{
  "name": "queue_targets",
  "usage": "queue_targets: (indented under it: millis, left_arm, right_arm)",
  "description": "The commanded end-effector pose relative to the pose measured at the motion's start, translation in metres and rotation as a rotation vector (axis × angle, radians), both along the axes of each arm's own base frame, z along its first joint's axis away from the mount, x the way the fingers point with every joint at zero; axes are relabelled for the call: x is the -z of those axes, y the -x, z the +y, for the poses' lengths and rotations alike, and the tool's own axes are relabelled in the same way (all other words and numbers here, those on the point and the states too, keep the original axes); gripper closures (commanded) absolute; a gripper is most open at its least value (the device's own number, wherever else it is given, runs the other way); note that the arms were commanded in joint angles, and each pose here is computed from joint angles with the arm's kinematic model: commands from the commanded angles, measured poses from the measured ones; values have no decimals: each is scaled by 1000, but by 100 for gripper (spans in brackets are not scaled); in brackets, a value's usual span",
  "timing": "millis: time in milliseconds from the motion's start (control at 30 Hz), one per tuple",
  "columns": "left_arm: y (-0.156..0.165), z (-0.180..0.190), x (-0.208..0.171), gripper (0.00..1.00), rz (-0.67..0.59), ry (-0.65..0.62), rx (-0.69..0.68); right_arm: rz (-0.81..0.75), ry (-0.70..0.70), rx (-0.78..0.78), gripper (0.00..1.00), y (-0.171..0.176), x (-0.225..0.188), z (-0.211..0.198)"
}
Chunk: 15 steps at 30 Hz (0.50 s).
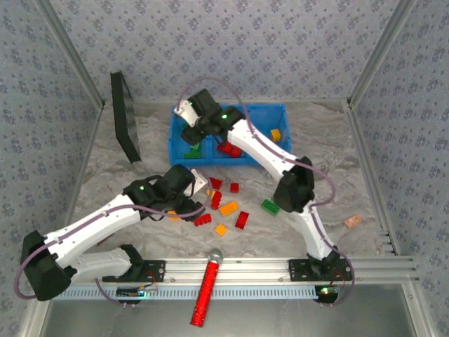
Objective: Sort the legos into containers by color
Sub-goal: Pick up the lego from the middle-left of the table.
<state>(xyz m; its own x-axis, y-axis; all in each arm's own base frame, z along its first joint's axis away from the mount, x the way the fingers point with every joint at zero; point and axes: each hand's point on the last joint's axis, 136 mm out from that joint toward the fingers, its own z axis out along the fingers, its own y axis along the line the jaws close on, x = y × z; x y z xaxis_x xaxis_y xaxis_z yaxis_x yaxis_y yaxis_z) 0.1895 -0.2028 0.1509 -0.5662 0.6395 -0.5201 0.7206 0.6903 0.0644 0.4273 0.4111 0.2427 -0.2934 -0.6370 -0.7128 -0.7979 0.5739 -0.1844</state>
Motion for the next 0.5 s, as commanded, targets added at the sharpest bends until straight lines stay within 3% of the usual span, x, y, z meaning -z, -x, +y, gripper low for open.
queue_targets:
  millis: [0,467]
  left_arm:
    - [0,-15,7,26,-38,7,117]
    - [24,-30,65,42,106,-116,264]
  right_arm:
    - [7,-60,64,35,8,-27,-27]
    - [164,-125,410,33,41,-8,-136]
